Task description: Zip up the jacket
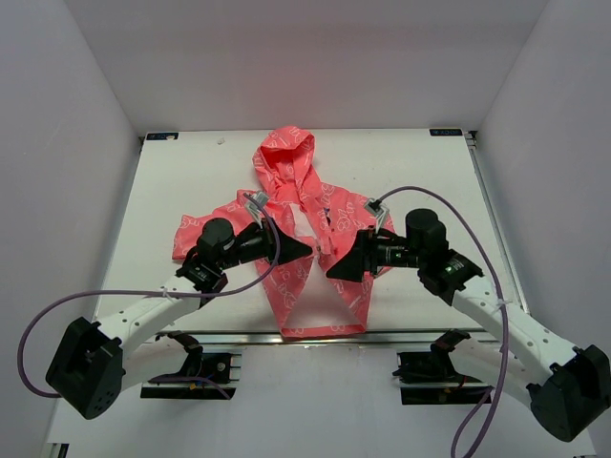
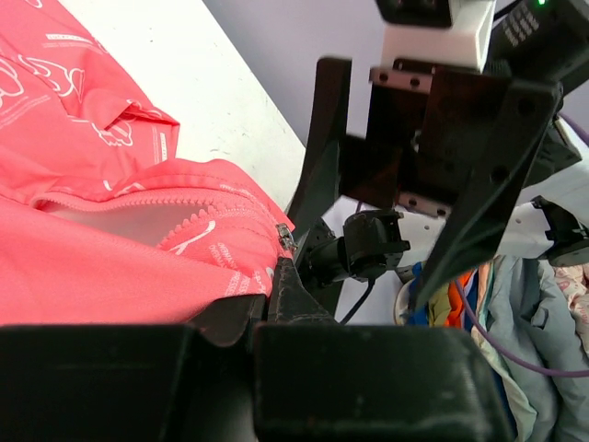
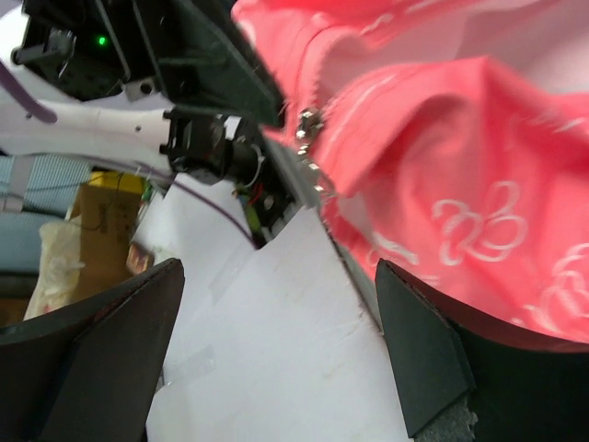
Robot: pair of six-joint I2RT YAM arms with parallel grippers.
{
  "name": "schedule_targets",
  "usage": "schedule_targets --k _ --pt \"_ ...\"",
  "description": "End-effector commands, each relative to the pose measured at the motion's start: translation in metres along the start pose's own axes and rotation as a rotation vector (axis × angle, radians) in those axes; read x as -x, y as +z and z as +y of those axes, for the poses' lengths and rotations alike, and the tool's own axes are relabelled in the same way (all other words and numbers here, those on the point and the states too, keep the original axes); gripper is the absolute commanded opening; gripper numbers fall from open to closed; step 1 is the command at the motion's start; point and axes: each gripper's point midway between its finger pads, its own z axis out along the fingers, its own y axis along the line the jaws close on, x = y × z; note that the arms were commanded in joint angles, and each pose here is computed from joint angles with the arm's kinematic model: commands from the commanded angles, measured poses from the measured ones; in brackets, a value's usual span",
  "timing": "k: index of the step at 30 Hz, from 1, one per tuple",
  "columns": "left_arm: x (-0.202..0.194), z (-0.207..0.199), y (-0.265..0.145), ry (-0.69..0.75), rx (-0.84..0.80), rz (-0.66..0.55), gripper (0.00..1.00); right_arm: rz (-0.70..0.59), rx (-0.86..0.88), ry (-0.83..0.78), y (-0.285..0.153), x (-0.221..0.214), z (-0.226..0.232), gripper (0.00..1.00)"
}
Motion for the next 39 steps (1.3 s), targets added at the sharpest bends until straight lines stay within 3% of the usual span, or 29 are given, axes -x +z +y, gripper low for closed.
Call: schedule_targets --k 1,8,39 --pt "0.004 -0.010 -0.004 0.013 -0.033 -0.035 0.00 -0.025 0.070 -0.033 0.011 0.001 0.021 0.89" --pt "0.002 -0.008 -0.008 0.006 -0.012 -0.039 0.00 -0.126 0.090 -0.037 0.032 0.015 0.025 0.89" --pt "0.003 -0.002 -0.010 -0.022 0.011 -0.077 0.00 -0.196 0.145 0.036 0.041 0.009 0.033 0.84"
